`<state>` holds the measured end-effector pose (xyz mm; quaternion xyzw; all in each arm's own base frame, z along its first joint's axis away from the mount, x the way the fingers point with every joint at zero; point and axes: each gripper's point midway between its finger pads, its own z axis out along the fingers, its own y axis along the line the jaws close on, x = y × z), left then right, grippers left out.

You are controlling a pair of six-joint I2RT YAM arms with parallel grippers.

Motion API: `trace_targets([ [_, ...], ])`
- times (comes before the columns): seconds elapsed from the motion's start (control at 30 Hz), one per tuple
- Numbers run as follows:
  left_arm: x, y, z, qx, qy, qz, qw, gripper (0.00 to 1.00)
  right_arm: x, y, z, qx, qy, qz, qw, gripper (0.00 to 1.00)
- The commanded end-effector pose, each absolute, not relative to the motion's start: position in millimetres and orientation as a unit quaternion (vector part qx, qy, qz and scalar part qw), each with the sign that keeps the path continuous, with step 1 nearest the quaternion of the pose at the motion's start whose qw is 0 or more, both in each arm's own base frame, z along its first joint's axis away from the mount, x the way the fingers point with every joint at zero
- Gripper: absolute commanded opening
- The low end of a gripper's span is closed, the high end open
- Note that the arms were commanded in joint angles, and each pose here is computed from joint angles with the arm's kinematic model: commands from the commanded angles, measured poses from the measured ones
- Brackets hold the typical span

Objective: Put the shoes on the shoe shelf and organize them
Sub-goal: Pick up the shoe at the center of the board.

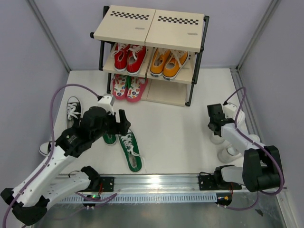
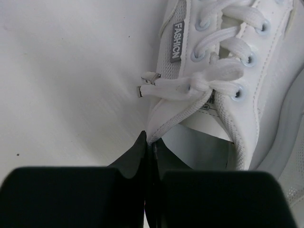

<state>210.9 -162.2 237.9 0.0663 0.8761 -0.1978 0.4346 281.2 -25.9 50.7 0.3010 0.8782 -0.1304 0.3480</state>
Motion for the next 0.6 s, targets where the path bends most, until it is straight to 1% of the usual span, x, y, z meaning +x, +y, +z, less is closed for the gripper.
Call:
trace_targets([
  [0.0,203,-133,264,0.097,0.863,-0.151,0.473,0.86,295,-5,50,0.304,0.881,-0.071,0.355,0.03],
  [0.07,210,-112,272,0.07,0.855,-0.108,0.503,0.92,295,8,54,0.286,0.888,-0.04,0.357,0.03],
  [0.1,211,-107,276,0.063,0.852,-0.097,0.511,0.92,293,13,55,0.279,0.89,-0.028,0.36,0.03],
  [0.17,211,-104,288,0.052,0.843,-0.103,0.525,0.91,291,35,62,0.256,0.894,0.012,0.368,0.03],
  [0.3,216,-95,307,0.03,0.813,-0.102,0.572,0.92,288,91,99,0.184,0.884,0.097,0.419,0.03],
  [0.33,219,-92,305,0.025,0.812,-0.094,0.576,0.92,281,116,105,0.146,0.887,0.119,0.421,0.03],
  [0.4,223,-90,289,0.021,0.817,-0.077,0.571,0.92,277,143,117,0.115,0.886,0.154,0.422,0.03],
  [0.57,226,-96,263,0.037,0.831,-0.066,0.552,0.93,258,193,128,0.051,0.892,0.199,0.402,0.03],
])
